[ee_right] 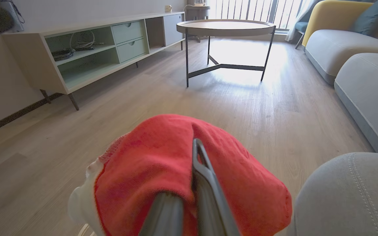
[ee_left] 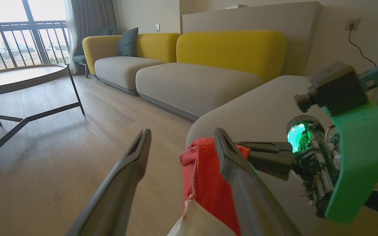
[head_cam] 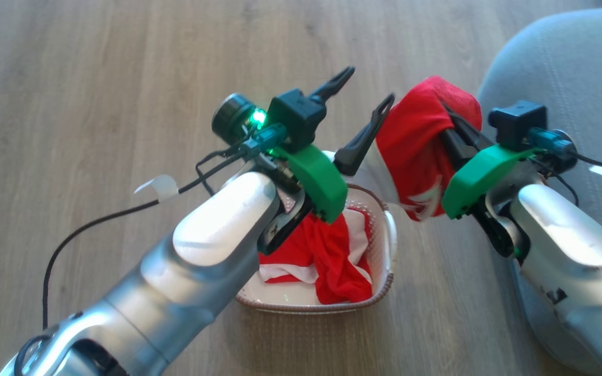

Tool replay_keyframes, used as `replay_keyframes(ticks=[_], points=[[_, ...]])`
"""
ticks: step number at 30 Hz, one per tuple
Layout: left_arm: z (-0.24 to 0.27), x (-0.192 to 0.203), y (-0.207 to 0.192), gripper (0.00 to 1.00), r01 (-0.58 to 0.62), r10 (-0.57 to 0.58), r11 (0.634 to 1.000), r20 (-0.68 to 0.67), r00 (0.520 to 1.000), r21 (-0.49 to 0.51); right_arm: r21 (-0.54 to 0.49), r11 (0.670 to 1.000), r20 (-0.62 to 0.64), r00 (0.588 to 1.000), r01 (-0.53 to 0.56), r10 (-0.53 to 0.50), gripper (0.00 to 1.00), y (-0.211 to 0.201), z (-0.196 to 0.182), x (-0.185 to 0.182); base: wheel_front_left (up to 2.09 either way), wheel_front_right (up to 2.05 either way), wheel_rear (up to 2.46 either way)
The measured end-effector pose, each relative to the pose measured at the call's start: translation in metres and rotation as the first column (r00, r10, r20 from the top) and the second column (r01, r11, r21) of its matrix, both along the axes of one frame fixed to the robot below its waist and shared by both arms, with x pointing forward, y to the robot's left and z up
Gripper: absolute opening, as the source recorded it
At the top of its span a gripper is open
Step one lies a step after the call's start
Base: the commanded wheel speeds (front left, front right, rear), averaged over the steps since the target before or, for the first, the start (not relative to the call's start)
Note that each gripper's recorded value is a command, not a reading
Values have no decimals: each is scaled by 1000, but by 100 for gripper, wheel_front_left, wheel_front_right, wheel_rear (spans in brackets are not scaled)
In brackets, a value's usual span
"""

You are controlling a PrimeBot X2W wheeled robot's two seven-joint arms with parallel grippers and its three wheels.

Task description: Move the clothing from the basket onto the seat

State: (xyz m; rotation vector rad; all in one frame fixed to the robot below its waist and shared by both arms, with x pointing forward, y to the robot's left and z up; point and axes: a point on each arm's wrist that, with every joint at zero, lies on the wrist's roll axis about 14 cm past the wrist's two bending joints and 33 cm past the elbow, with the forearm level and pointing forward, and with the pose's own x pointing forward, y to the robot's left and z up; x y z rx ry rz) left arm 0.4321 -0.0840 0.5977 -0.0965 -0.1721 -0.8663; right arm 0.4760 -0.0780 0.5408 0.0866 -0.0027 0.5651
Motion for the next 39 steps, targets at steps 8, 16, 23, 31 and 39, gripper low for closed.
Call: replay_keyframes(ticks=[8, 16, 23, 31, 39], points=[[-38, -12, -21, 100, 97, -93, 995, -91, 991, 36, 55, 989, 12, 990, 137, -138, 0, -49, 6, -12, 0, 0, 0], [-61, -27, -47, 100, 190, -180, 980, -140, 974, 56, 108, 959, 44, 962, 263, -269, 0, -95, 22, -26, 0, 0, 0], [-70, -46, -77, 100, 286, -274, 956, -155, 949, 62, 122, 922, 51, 926, 366, -374, 0, -134, 25, -51, 0, 0, 0], [-70, -78, -115, 100, 404, -392, 914, -166, 905, 41, 151, 866, 76, 868, 477, -491, 0, -173, 38, -86, 0, 0, 0], [-60, -115, -150, 100, 524, -516, 851, -142, 845, 27, 193, 769, 100, 767, 610, -634, 0, -223, 49, -134, 0, 0, 0]])
